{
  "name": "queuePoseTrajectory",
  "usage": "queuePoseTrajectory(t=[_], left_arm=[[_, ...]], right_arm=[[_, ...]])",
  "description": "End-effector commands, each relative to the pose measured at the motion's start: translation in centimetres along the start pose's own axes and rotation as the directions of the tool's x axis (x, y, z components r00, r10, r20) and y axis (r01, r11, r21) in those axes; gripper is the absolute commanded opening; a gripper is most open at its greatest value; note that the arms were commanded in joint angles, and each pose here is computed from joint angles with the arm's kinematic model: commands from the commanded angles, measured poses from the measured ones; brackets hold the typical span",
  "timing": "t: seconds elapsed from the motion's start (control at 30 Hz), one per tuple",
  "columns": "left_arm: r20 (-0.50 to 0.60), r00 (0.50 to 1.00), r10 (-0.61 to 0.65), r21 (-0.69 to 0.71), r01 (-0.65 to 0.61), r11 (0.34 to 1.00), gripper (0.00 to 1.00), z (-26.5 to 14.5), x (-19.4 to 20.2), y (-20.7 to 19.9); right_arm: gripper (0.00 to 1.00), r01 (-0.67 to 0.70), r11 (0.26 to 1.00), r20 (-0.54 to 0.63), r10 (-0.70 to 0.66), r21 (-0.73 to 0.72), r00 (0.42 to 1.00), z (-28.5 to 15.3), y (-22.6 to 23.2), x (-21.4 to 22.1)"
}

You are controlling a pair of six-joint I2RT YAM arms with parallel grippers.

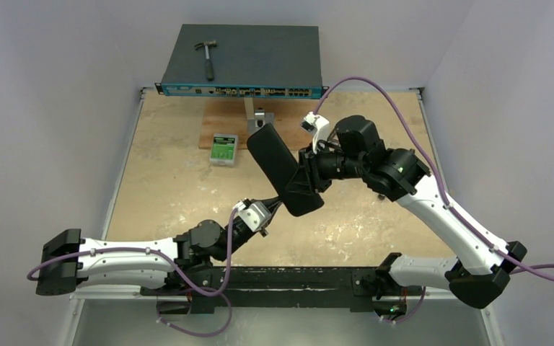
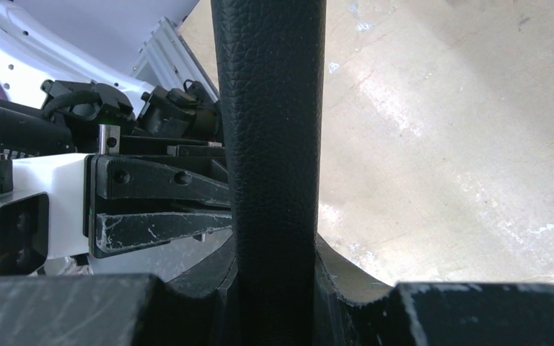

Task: Sort the hair-cutting tools
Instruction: Zip the hairdressing tool bag.

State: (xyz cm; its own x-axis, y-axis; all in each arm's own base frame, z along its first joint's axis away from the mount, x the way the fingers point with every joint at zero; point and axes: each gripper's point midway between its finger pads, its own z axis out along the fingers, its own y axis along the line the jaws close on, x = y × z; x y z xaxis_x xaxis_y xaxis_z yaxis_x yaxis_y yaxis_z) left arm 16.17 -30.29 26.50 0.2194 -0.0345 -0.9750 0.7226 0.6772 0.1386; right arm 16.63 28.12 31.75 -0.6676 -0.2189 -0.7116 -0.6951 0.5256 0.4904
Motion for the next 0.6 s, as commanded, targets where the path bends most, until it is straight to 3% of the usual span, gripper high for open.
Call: queuePoseTrajectory(t=[0.0, 0.57], left_arm=[[0.027, 1.0, -0.009, -0.103, 0.012, 0.995, 0.0, -0.2, -2.2, 2.3], [-0.047, 0.993, 0.104, -0.286, -0.113, 0.951, 0.0, -2.4, -3.0, 7.2]], right_arm=[[0.0, 0.036, 0.999, 0.048, -0.035, -0.028, 0.998, -0.9, 0.9, -0.4], [0.0, 0.041, 0.999, -0.034, -0.041, -0.015, 0.999, -0.8, -0.5, 3.5]])
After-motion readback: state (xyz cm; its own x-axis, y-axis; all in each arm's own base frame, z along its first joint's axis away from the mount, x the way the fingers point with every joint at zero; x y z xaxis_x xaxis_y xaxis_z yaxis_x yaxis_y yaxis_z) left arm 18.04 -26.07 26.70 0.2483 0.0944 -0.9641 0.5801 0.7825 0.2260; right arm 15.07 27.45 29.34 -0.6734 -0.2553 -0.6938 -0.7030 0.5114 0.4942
